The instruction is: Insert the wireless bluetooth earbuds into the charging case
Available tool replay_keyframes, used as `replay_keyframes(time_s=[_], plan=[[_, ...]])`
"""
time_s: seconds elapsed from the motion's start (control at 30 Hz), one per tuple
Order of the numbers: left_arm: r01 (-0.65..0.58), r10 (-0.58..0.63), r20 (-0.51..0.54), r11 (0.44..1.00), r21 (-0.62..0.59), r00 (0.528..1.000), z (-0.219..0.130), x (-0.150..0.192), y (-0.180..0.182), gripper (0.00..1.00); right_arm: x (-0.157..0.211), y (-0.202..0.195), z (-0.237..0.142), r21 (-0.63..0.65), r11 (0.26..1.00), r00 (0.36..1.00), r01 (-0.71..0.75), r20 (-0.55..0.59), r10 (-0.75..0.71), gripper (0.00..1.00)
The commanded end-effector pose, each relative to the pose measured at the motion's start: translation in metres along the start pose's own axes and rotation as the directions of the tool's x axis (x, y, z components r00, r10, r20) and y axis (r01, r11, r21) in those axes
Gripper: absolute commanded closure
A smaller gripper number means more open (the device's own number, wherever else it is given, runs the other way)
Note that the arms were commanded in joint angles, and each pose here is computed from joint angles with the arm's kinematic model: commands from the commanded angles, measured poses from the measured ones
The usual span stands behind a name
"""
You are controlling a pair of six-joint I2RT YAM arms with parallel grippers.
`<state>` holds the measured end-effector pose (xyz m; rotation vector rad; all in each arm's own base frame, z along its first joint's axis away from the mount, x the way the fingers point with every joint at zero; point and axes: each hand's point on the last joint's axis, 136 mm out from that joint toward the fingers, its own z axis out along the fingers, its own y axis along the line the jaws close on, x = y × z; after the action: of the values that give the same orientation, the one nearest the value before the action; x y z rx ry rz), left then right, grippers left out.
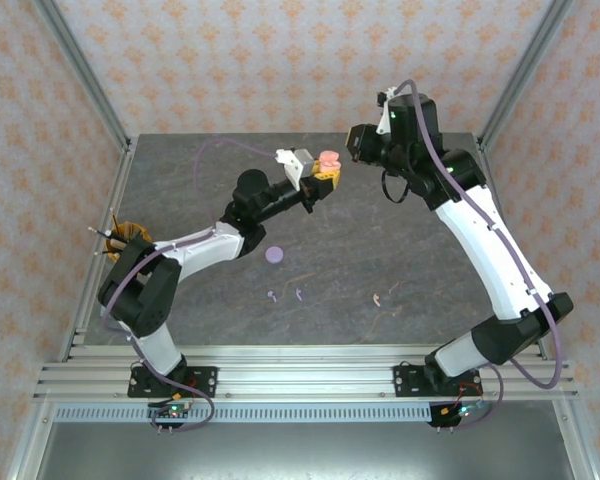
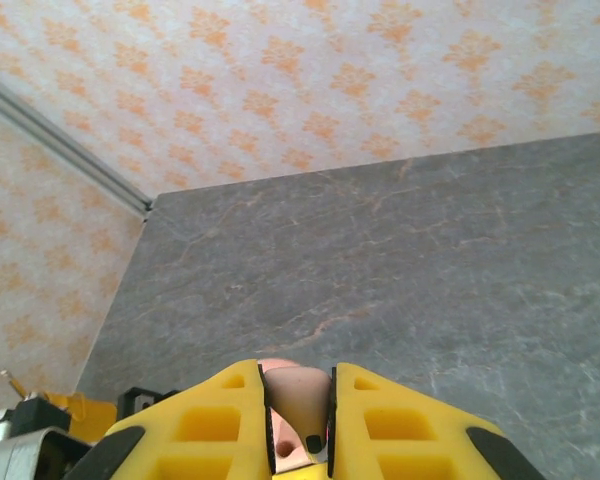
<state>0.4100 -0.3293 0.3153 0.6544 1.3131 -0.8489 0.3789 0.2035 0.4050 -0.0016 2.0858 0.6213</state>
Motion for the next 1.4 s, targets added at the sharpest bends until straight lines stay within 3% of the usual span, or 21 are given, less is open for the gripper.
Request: replay_keyframes(time_s=[0.0, 0.33, 1.37], plan=[[-0.066, 0.070, 0.150, 0.997, -0.032, 0.986, 0.007, -0.042, 0.007, 1.00, -0.018, 0.022, -0.005, -0.107, 0.993, 0.997, 0.047, 0.070, -0.039, 0.82], [-0.130, 0.126, 0.184, 0.991, 0.012, 0.975, 0.015, -0.059, -0.001, 1.00, -0.017, 0.042, -0.008, -0.231, 0.967, 0.990, 0.104, 0.120, -0.078, 0.82], [-0.138, 0.131, 0.214, 0.990, 0.020, 0.968, 0.021, -0.081, 0.002, 1.00, 0.005, 0.038, 0.007, -0.250, 0.963, 0.994, 0.100, 0.054, -0.090, 0.85]])
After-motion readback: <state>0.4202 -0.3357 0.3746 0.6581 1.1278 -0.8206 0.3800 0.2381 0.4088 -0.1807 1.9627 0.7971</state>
